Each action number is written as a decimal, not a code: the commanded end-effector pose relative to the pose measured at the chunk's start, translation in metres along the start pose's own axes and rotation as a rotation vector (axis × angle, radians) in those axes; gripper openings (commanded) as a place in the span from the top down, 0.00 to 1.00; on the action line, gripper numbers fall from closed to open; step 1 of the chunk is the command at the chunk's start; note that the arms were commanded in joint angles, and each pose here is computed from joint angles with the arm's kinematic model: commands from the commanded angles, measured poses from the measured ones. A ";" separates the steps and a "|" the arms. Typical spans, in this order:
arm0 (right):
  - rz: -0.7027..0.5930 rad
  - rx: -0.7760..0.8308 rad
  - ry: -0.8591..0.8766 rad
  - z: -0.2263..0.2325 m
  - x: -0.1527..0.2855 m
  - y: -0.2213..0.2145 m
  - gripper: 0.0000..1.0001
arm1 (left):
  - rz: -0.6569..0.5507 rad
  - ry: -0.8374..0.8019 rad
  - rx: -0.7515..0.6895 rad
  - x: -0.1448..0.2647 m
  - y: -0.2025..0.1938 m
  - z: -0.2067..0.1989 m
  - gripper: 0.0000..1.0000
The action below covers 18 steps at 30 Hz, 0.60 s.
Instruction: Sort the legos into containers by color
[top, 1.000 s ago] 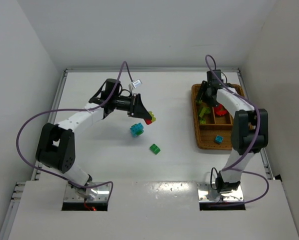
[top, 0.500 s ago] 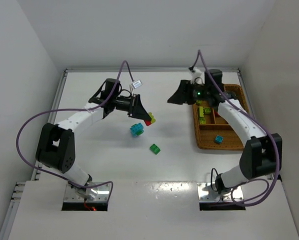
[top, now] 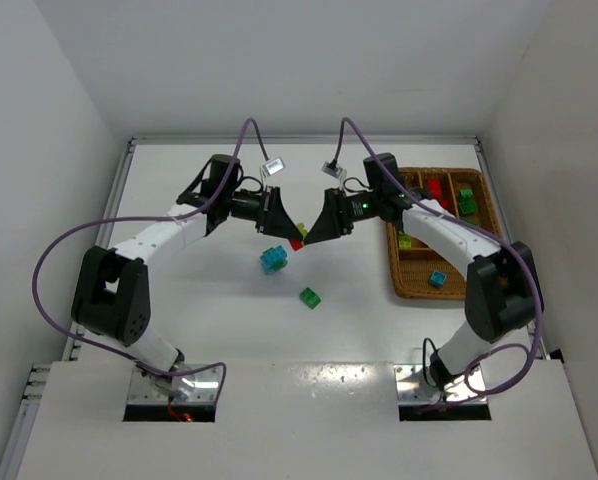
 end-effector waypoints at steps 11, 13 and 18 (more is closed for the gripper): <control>-0.030 0.119 0.127 0.025 -0.012 0.017 0.76 | -0.019 -0.039 -0.107 0.006 0.014 -0.018 1.00; -0.074 0.107 0.043 0.017 -0.005 0.021 0.79 | -0.019 -0.039 -0.107 0.006 0.014 -0.018 1.00; -0.175 0.045 -0.219 -0.004 0.028 0.023 0.87 | -0.028 -0.025 -0.088 0.009 0.015 -0.016 1.00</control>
Point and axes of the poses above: each gripper's point midway between its finger pads, its own x axis back along the fingers, its own z axis along the line the jaws close on, y = z × x, the point moved 6 cm from there along x, back along the fingers, and after that the axes turned 5 degrees about x, right-handed, at the moved point
